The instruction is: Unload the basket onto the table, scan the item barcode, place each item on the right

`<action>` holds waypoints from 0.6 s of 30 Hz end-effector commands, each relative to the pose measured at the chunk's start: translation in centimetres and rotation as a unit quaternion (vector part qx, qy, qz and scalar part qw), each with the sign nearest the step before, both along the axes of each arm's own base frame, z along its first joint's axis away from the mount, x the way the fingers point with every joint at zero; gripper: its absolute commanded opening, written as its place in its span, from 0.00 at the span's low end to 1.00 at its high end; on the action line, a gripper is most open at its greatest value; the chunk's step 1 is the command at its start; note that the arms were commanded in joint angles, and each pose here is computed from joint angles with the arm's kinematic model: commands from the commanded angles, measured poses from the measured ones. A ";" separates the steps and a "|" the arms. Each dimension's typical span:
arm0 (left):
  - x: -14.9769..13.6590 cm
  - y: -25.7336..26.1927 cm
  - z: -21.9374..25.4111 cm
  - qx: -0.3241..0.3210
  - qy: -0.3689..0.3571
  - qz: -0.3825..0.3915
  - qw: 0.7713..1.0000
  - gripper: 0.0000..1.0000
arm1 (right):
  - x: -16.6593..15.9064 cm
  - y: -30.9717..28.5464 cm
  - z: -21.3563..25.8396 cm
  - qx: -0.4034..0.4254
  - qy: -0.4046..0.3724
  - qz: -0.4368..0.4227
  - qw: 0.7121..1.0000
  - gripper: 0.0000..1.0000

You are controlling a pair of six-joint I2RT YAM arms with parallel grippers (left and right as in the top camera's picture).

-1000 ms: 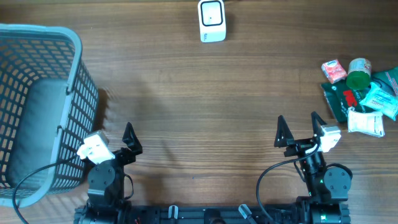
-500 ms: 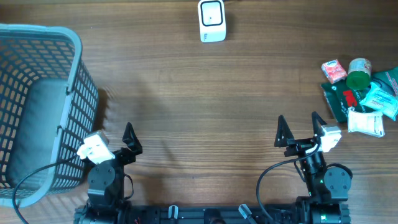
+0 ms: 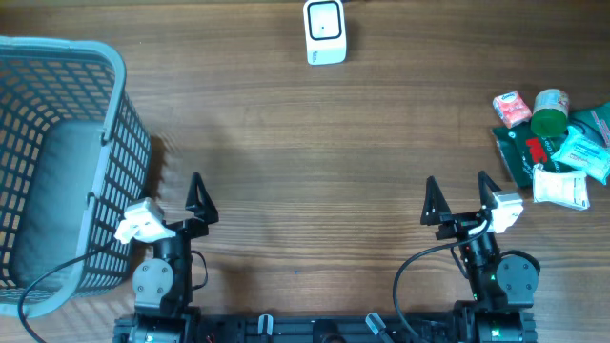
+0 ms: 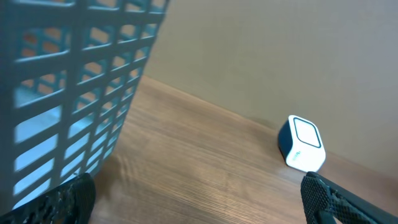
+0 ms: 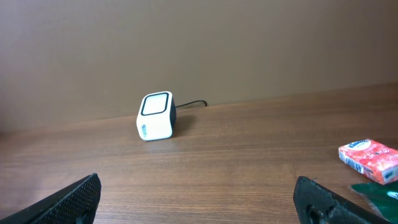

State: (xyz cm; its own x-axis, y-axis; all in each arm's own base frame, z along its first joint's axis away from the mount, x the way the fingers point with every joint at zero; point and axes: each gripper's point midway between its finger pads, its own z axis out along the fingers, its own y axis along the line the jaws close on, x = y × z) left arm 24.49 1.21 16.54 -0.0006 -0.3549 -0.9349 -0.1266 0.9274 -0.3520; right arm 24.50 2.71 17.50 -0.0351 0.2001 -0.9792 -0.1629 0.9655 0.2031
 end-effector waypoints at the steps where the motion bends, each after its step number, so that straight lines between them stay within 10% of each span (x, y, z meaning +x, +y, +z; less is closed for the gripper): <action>1: 0.1 -3.3 -0.1 0.140 0.000 -0.108 0.984 1.00 | 0.0 -0.2 0.3 0.003 -0.007 -0.006 1.000 1.00; 18: 0.0 -3.1 -0.8 0.150 0.016 -0.108 0.983 1.00 | 0.0 -0.6 0.3 -0.010 -0.009 -0.020 1.000 0.99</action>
